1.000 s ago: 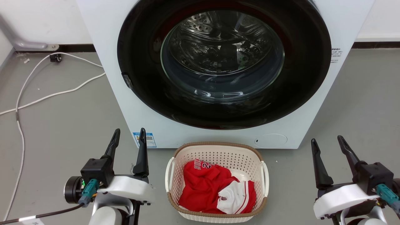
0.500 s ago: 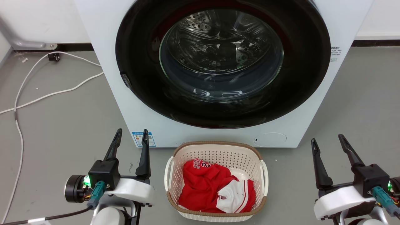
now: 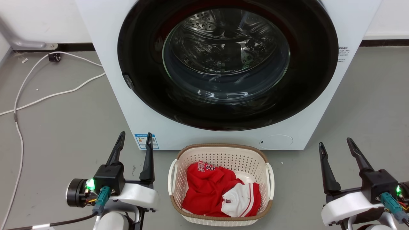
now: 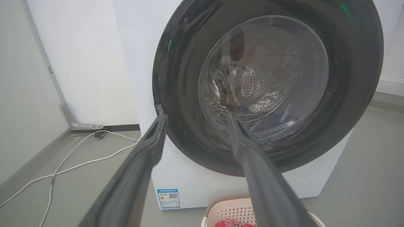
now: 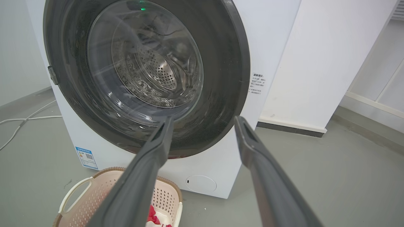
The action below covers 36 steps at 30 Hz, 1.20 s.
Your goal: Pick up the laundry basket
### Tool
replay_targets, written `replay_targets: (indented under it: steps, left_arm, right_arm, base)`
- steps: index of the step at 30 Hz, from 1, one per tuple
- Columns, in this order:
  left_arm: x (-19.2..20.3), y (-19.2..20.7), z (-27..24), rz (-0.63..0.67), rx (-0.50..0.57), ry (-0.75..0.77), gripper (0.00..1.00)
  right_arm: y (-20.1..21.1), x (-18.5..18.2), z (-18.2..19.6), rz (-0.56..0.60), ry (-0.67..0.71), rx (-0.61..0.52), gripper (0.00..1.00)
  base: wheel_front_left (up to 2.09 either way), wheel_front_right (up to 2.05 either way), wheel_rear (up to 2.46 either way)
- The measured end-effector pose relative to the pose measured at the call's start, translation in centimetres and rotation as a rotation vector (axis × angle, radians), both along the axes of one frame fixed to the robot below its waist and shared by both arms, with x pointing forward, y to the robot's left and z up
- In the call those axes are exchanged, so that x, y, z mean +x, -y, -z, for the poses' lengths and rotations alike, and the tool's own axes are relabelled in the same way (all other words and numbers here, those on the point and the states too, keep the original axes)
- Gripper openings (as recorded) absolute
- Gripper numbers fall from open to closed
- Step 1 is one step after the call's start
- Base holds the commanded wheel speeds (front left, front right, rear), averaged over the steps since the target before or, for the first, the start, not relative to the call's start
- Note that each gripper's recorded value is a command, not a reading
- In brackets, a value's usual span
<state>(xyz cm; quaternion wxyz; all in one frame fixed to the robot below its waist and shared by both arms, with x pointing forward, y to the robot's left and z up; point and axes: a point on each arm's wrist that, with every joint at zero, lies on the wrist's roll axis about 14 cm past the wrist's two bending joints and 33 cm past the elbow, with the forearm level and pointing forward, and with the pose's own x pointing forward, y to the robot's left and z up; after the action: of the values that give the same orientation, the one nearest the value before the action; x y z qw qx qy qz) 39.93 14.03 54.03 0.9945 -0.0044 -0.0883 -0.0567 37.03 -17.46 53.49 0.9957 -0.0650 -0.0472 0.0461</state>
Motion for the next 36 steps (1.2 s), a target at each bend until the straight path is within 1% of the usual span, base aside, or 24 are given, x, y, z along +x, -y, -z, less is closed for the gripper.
replay_targets:
  steps: [22, 25, 30, 36]
  left_arm:
    - [0.5, -0.1, 0.6, -0.011, -0.017, -0.018, 1.00]
    - [1.2, -0.1, 0.7, -0.011, -0.018, -0.021, 1.00]
    - [2.9, 0.0, 1.8, 0.002, -0.024, -0.057, 1.00]
    - [6.0, 0.1, 4.6, 0.034, -0.024, -0.154, 1.00]
  right_arm:
    - [0.1, 0.5, 0.9, 0.003, -0.036, 0.023, 1.00]
    - [0.4, 0.9, 1.8, 0.014, -0.073, 0.032, 1.00]
    - [0.8, 2.6, 2.9, 0.028, -0.123, 0.041, 1.00]
    - [1.1, 5.2, 5.6, 0.043, -0.227, 0.052, 1.00]
  base:
    - [0.00, 0.00, 0.00]
    - [0.00, 0.00, 0.00]
    - [0.00, 0.00, 0.00]
    - [0.00, 0.00, 0.00]
